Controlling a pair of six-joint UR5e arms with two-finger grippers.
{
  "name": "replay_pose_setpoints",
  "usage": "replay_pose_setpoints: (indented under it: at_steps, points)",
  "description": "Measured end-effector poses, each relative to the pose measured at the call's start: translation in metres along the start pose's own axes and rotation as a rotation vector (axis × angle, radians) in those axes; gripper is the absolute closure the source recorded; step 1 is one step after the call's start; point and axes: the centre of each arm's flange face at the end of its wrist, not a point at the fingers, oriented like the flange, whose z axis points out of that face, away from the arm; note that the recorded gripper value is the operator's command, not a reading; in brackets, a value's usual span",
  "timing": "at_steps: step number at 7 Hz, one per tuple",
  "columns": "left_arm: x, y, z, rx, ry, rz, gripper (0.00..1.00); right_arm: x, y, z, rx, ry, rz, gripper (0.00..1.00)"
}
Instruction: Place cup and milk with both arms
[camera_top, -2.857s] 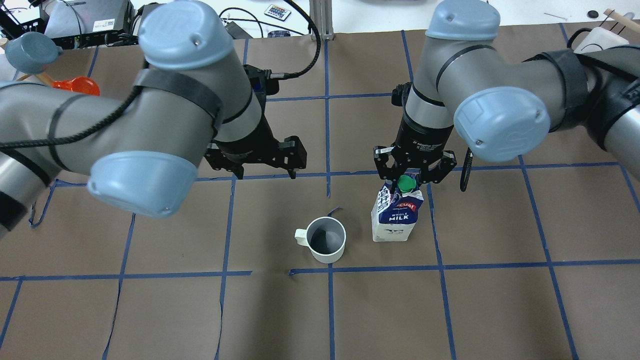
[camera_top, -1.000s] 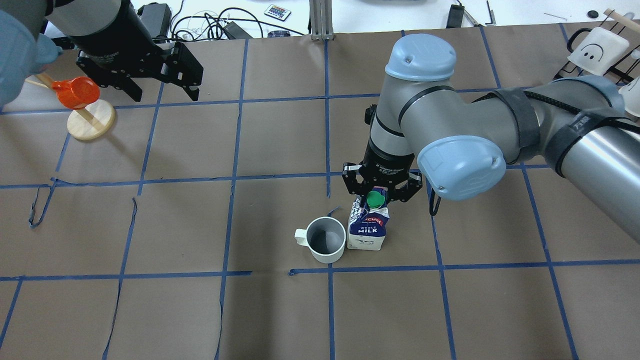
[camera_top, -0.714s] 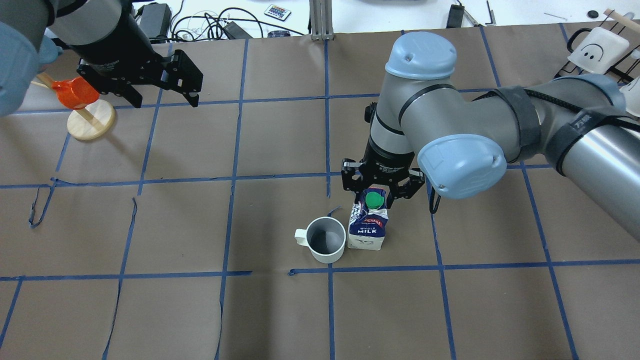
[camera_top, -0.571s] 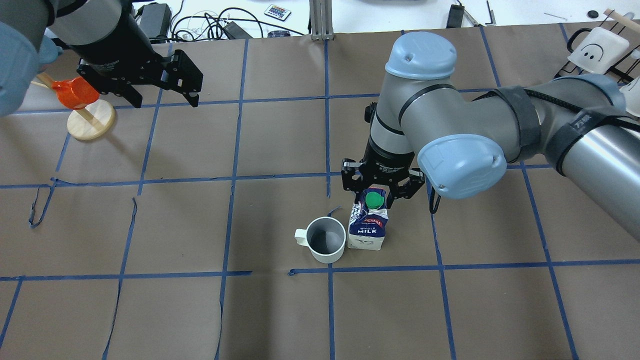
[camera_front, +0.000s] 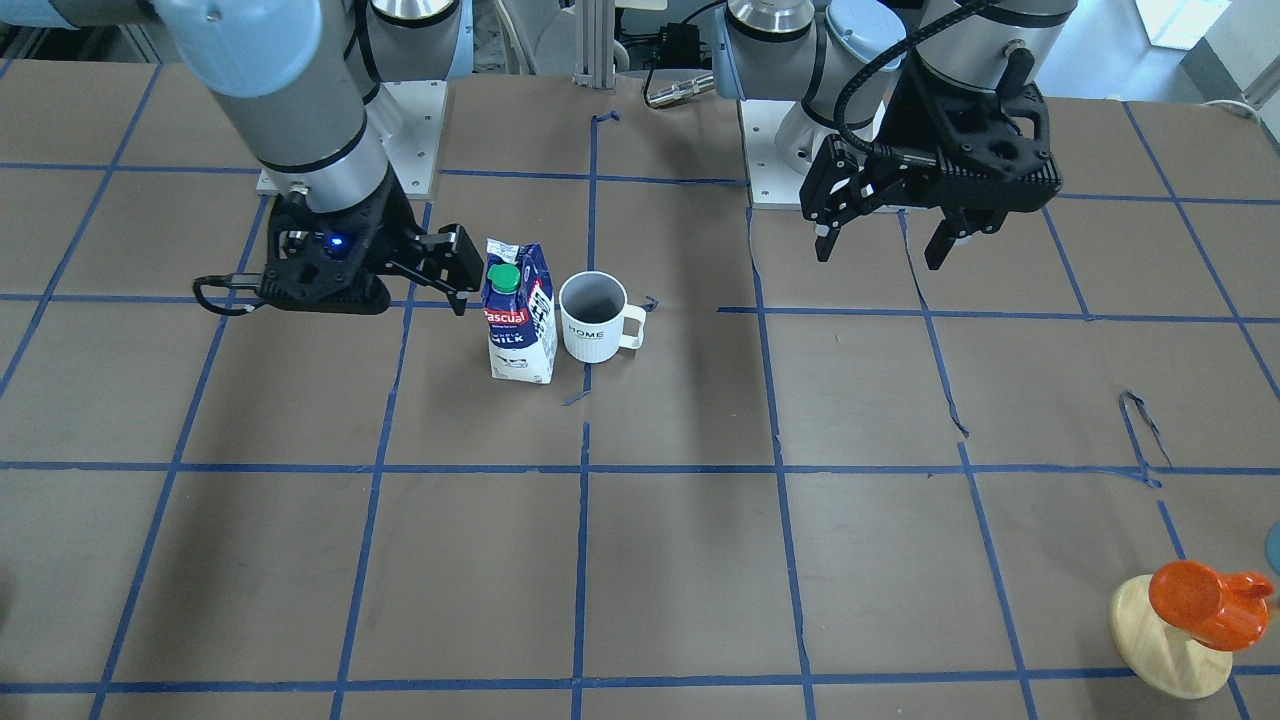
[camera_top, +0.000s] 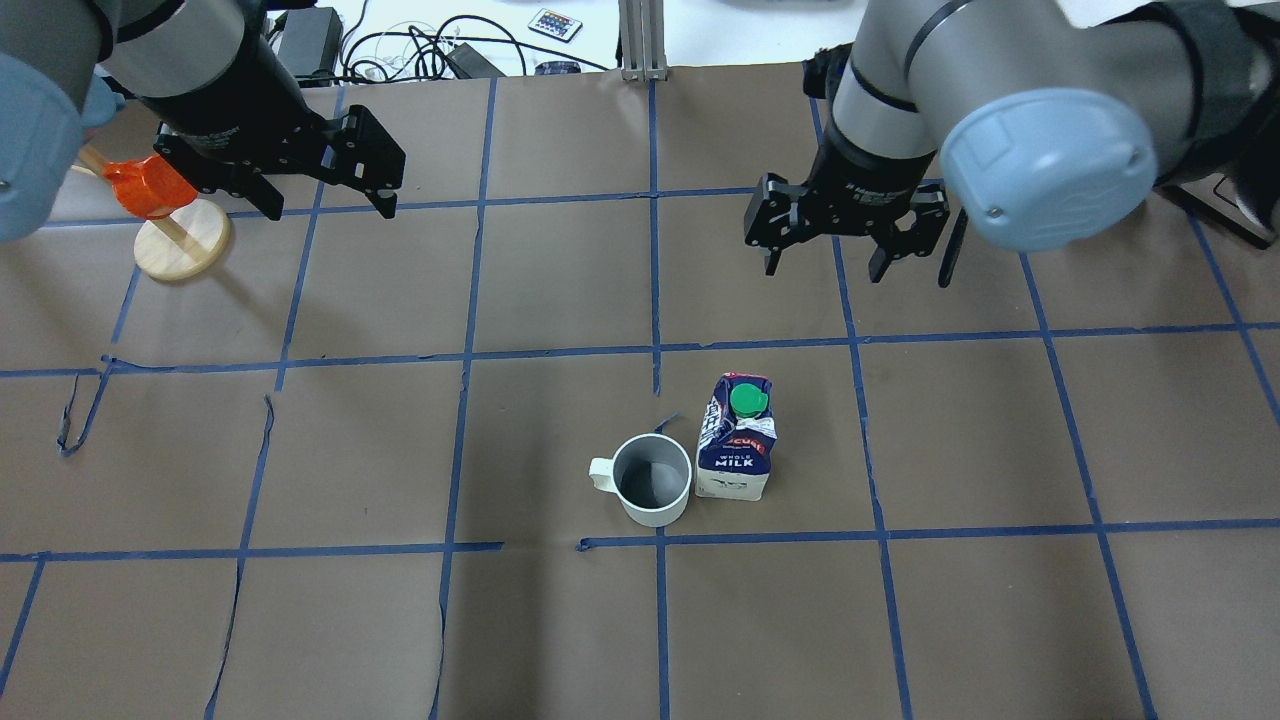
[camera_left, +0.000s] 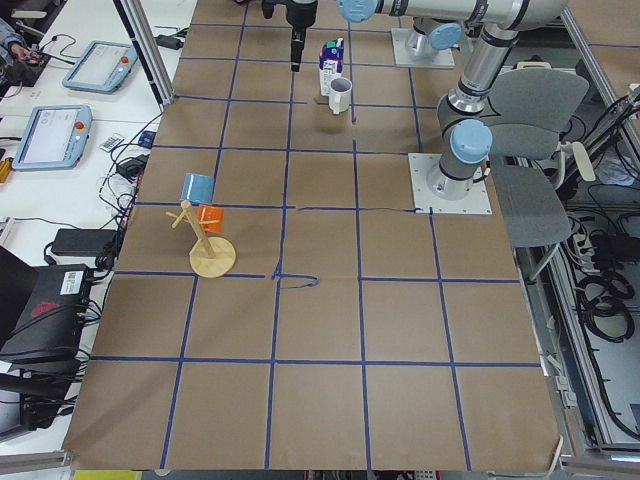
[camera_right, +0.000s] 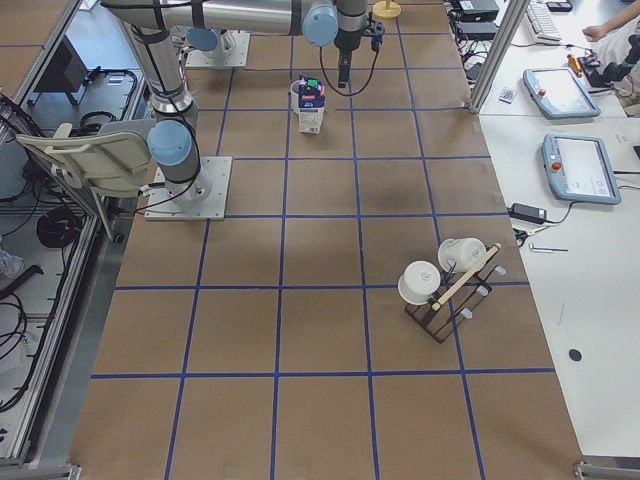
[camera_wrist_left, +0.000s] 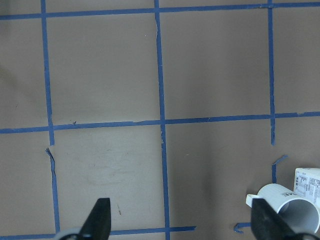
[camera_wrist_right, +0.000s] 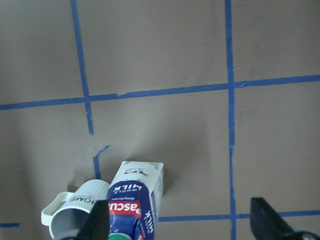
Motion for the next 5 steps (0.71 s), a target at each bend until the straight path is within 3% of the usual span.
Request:
replay_pose_setpoints:
  at_steps: [3,5]
  points:
    - [0.000,0.000,0.003,-0.006,0.002,-0.001,0.00,0.059,0.001,-0.033,0.003,0.069,-0.055,0.00]
    - [-0.001,0.001,0.004,-0.008,0.005,-0.002,0.00,0.069,0.007,-0.038,-0.011,0.081,-0.048,0.00]
